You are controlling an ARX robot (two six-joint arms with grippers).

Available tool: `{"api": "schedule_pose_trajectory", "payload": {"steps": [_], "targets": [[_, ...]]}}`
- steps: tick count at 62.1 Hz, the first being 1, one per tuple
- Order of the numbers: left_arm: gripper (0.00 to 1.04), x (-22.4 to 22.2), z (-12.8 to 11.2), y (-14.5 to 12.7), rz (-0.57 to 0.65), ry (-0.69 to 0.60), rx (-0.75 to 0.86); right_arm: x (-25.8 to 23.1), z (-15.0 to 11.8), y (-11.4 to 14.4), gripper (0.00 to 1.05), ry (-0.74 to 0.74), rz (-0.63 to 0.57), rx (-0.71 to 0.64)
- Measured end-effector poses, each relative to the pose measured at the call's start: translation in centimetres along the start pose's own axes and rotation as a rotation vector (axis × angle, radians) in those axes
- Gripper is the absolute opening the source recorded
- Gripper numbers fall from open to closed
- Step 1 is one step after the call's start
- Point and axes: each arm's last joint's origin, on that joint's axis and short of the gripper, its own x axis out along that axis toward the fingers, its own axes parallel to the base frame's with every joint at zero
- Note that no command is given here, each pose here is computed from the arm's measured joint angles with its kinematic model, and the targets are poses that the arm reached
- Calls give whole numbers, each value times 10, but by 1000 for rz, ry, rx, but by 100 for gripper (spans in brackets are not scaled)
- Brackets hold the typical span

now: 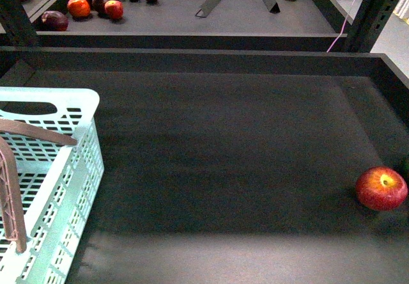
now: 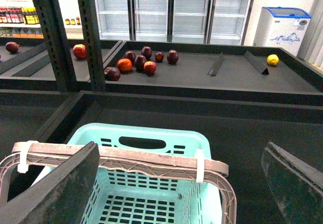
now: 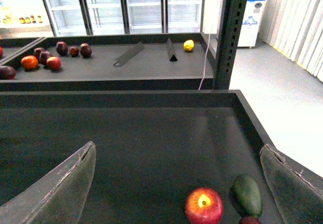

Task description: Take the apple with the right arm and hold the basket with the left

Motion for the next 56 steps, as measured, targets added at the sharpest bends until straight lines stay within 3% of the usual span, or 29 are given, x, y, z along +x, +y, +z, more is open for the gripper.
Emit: {"api": "schedule_pose_trajectory", "payload": {"steps": [31, 33, 38, 41, 49, 56], "targets": [[98, 0, 0, 0, 0, 0, 0, 0, 0, 0, 96, 0, 0, 0], [98, 0, -1, 0, 28, 40, -30, 0, 0, 0, 96, 0, 0, 0], [98, 2, -2, -1, 155, 322, -174, 0, 0, 0, 96, 0, 0, 0], [98, 6, -4, -2, 175, 391, -264, 0, 0, 0, 96, -1, 0, 0], [98, 23, 9, 3, 152, 380, -499, 0, 0, 0, 96, 0, 0, 0], [98, 58, 18, 25, 159, 354, -756, 0, 0, 0, 96, 0, 0, 0]]}}
